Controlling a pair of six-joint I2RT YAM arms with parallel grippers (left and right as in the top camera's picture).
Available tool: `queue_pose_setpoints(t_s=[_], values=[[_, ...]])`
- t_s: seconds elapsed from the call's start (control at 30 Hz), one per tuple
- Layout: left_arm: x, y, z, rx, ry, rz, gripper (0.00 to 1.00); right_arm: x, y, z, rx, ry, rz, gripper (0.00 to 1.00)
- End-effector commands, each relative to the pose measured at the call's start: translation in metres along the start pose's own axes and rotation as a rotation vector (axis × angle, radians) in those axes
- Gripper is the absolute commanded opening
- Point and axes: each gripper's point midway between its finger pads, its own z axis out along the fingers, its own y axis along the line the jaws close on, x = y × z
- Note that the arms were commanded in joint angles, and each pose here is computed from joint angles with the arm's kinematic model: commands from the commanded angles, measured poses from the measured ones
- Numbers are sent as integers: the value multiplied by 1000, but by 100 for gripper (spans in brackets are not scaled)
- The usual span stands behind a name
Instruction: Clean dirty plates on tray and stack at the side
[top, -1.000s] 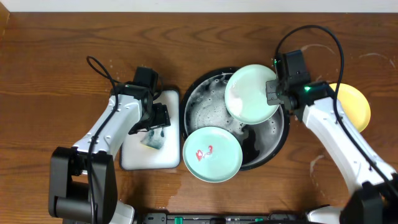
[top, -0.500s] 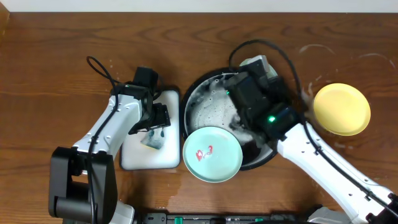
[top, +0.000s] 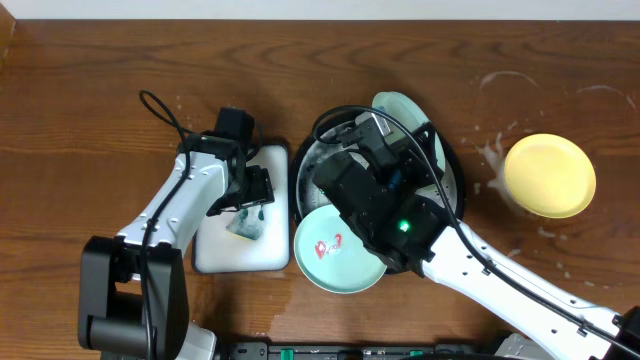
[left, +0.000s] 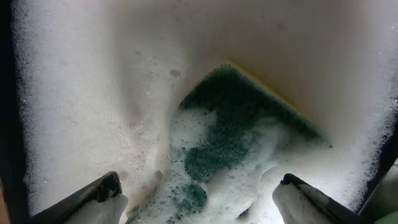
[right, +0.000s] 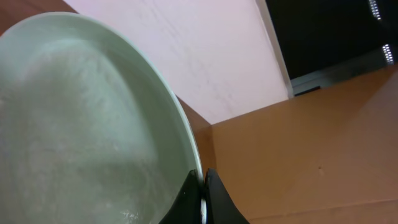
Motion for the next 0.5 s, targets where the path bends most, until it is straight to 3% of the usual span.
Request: queue_pose_setpoints(t_s=[0.0, 0.47], values=[[0, 1, -1, -2, 1, -1, 82, 0, -16, -4, 59, 2, -5, 1], [0, 1, -1, -2, 1, -1, 82, -2, -17, -4, 60, -1, 9, 1]])
